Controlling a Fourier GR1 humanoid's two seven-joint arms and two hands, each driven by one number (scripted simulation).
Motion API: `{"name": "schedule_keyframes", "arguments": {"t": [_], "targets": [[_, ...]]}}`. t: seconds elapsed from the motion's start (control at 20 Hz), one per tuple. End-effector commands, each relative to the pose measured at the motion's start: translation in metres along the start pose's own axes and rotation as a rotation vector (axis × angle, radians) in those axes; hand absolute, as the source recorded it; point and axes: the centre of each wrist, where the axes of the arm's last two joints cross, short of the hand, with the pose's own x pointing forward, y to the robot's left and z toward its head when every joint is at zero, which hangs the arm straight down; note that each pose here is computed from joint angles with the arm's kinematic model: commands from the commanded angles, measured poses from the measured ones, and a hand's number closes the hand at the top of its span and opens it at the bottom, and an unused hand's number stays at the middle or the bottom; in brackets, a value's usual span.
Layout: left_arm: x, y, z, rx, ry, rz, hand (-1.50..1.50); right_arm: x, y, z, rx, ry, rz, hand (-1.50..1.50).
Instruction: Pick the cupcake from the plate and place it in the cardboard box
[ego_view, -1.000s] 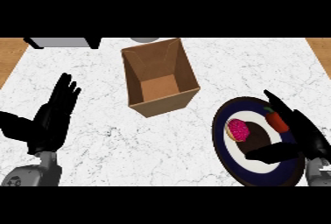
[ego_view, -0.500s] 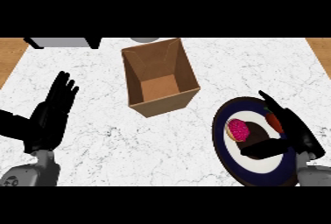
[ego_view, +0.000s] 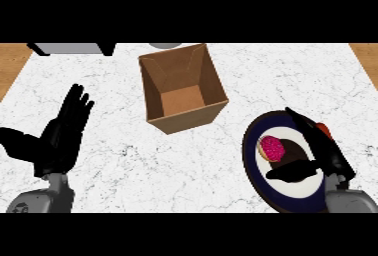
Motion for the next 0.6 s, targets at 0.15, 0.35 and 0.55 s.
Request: {"name": "schedule_keyframes", "arguments": {"t": [0.15,0.35,0.55], "targets": [[0.004,-0.005,0.011,0.018,0.007,0.0,0.0,-0.019,0.004,0.001,0.014,0.012,0.016,-1.5],[0.002,0.028,-0.011,0.003,-0.009,0.023,0.0,-0.021,0.013,-0.006,0.008,0.027,-0.002,-1.5],[0.003,-0.011,0.012,0.005,-0.01,-0.014,0.0,-0.013,0.021,-0.02,0.023,0.016,0.029,-1.5]]}}
